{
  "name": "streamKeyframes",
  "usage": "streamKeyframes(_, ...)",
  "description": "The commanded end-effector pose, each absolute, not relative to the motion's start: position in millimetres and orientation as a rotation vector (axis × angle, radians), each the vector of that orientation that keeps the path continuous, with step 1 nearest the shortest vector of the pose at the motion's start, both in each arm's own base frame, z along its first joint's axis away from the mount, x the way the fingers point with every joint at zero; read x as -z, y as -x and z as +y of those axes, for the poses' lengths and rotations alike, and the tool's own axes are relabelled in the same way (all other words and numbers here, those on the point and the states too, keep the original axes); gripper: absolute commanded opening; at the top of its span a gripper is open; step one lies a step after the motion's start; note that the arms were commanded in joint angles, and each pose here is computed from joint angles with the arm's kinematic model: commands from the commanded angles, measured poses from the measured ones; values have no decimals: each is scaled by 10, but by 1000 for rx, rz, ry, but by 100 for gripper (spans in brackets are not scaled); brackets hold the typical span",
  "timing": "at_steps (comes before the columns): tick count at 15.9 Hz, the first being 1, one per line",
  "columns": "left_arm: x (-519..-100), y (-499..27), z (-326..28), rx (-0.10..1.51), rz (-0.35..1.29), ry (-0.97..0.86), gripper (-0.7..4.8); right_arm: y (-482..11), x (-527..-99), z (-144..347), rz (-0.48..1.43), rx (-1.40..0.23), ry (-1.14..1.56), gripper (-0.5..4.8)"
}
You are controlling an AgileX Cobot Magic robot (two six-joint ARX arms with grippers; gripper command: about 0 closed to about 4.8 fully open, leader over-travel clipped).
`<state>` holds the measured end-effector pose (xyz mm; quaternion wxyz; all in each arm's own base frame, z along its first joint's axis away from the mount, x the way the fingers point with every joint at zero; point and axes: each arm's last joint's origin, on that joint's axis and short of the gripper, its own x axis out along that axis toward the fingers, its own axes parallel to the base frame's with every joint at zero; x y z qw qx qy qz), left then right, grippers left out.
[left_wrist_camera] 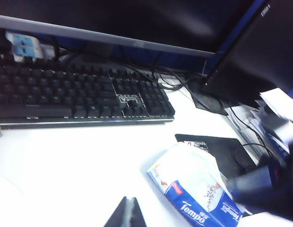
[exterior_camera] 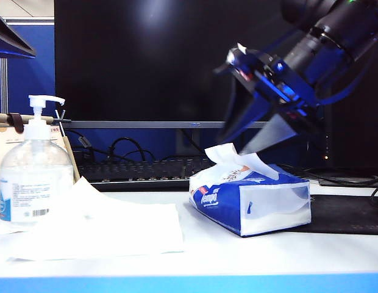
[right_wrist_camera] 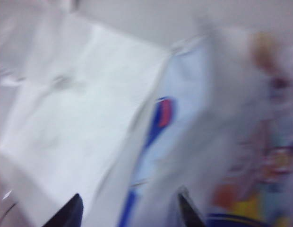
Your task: Pull out a tissue from the tissue dispenser, then press the switch of the alcohol sanitizer bottle to drop some sanitizer on the paper tissue, and finally place the treated tissue on the table.
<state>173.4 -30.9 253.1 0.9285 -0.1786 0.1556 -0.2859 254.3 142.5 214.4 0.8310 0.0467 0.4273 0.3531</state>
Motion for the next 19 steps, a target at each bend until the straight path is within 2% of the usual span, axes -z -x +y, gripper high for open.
streamKeyframes(1,-2546,-1733,-309,589,315,357,-6,-2551,-2162,1421,874,-718,-31,253)
streamKeyframes(5,-2546,-1733,-309,588,315,357,-6,-2496,-2060,1392,930,-708,-28,254)
streamKeyframes(7,-2545,-1733,-308,589,312,347,-6,-2445,-1963,1367,969,-694,-21,276)
streamKeyframes(10,-2545,-1733,-309,590,313,347,-6,-2472,-1950,1332,939,-555,46,276)
streamKeyframes(12,-2545,-1733,-309,590,313,347,-6,-2498,-1967,1333,903,-524,57,271)
streamKeyframes(14,-2545,-1733,-309,590,313,348,-6,-2497,-1968,1335,903,-528,55,222)
streamKeyframes(16,-2545,-1733,-309,590,313,348,-6,-2476,-1969,1360,927,-629,7,226)
streamKeyframes(19,-2545,-1733,-308,589,313,347,-6,-2473,-1968,1361,937,-627,-14,240)
